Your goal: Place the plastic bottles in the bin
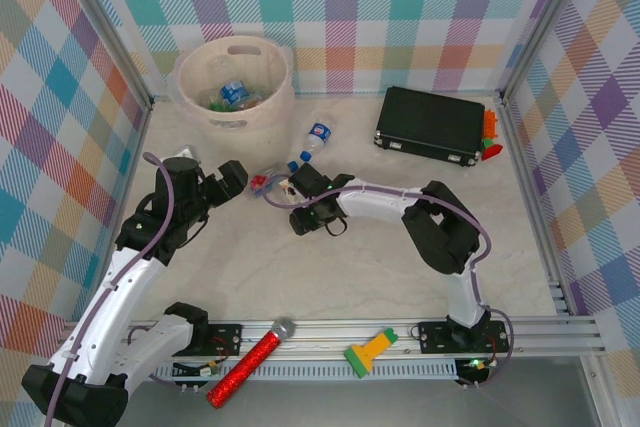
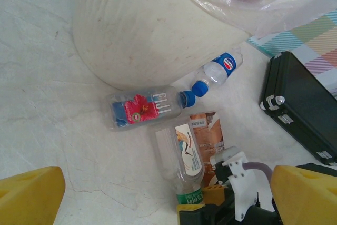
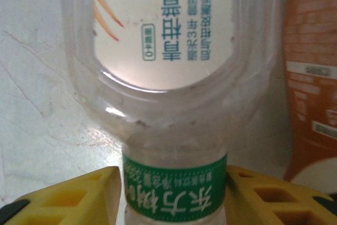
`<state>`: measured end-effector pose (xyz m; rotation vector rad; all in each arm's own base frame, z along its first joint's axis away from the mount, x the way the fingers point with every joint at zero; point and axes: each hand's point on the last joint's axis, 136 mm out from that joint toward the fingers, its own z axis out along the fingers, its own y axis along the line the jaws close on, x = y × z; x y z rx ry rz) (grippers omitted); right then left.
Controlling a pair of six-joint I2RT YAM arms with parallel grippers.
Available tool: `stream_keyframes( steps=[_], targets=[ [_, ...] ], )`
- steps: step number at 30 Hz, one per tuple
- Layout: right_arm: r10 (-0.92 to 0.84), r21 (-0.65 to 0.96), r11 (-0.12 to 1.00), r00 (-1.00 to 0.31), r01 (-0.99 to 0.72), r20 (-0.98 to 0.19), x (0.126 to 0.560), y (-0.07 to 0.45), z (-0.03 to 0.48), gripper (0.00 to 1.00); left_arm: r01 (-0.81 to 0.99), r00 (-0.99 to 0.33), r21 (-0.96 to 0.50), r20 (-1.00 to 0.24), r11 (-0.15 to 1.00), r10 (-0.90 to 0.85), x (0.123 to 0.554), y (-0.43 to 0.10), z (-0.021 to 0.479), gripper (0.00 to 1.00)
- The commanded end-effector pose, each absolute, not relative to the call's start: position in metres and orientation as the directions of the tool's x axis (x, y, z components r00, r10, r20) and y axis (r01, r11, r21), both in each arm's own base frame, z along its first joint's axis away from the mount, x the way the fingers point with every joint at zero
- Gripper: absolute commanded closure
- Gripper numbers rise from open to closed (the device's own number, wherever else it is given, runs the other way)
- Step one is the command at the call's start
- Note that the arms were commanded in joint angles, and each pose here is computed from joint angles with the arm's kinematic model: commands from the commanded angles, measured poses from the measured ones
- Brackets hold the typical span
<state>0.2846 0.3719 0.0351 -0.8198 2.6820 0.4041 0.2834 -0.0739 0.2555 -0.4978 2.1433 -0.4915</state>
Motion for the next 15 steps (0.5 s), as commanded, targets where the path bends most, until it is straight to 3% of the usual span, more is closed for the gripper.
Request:
stream_keyframes(
  steps=[1, 3, 15],
  targets=[
    [-0.495, 0.175, 0.791, -0.781, -0.587, -0.381, 0.288, 0.378, 0.038, 0.54, -0.176, -0.574, -0.520, -0.635, 0.836, -0.516, 0.277, -0.077, 0.249, 0.00],
    [-0.496, 0.177, 0.786, -0.776, -0.592, -0.391, 0.286, 0.379, 0.041, 0.60, -0.174, -0.572, -0.523, -0.636, 0.834, -0.518, 0.277, -0.077, 0.250, 0.00],
    [-0.429, 0.198, 0.724, -0.657, -0.660, -0.620, 0.277, 0.381, 0.109, 0.63, -0.122, -0.599, -0.600, -0.590, 0.791, -0.541, 0.282, -0.097, 0.251, 0.00]
  ],
)
